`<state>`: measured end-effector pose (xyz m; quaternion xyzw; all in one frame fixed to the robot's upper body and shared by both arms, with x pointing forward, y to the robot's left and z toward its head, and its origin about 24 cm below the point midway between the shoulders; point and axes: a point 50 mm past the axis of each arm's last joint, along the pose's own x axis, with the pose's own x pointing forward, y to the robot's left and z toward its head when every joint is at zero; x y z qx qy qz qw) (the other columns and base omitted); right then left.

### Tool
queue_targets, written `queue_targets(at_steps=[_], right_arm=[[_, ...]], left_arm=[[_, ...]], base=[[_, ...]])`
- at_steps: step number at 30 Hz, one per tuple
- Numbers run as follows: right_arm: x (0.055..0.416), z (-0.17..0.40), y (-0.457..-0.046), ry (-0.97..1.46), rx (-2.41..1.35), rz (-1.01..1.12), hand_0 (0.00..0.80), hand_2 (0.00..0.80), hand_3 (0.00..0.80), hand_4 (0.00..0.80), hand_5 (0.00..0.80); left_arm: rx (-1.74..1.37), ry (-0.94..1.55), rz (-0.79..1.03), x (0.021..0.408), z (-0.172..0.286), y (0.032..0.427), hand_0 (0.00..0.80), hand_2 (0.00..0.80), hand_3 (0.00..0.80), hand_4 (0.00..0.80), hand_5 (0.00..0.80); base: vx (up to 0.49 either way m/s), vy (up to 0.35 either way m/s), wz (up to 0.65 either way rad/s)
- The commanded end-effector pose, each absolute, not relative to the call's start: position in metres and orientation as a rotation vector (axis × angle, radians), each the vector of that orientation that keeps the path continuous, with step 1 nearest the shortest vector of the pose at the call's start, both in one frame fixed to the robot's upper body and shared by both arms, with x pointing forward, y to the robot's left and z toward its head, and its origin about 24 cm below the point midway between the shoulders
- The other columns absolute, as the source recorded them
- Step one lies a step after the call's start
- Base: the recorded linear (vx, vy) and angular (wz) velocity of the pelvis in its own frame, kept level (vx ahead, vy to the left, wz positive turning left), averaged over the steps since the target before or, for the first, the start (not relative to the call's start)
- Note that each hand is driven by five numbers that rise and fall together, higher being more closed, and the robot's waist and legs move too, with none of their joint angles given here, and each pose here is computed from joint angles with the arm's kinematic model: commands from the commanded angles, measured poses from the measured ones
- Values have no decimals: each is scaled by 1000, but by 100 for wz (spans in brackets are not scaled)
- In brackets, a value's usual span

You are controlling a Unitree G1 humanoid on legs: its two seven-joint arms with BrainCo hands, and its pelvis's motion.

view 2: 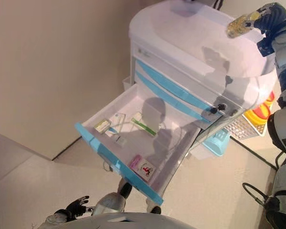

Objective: Open the drawer and pick up the medicine

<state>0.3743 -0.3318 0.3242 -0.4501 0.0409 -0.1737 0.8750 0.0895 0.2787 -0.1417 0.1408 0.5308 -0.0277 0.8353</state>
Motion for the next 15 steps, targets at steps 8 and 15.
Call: queue_targets(at_steps=[8,15], right_arm=[[360,351,-339,226,-1103,-259,800,800,800,800,800],[362,347,-338,275,-1136,-220,800,800,800,800,800]], left_arm=[[351,1076,-26,95,-130,299,0,0,0,0,0],[358,1029,-36,104,-126,296,0,0,0,0,0]], base=[[-4,-6,1],[0,0,0]])
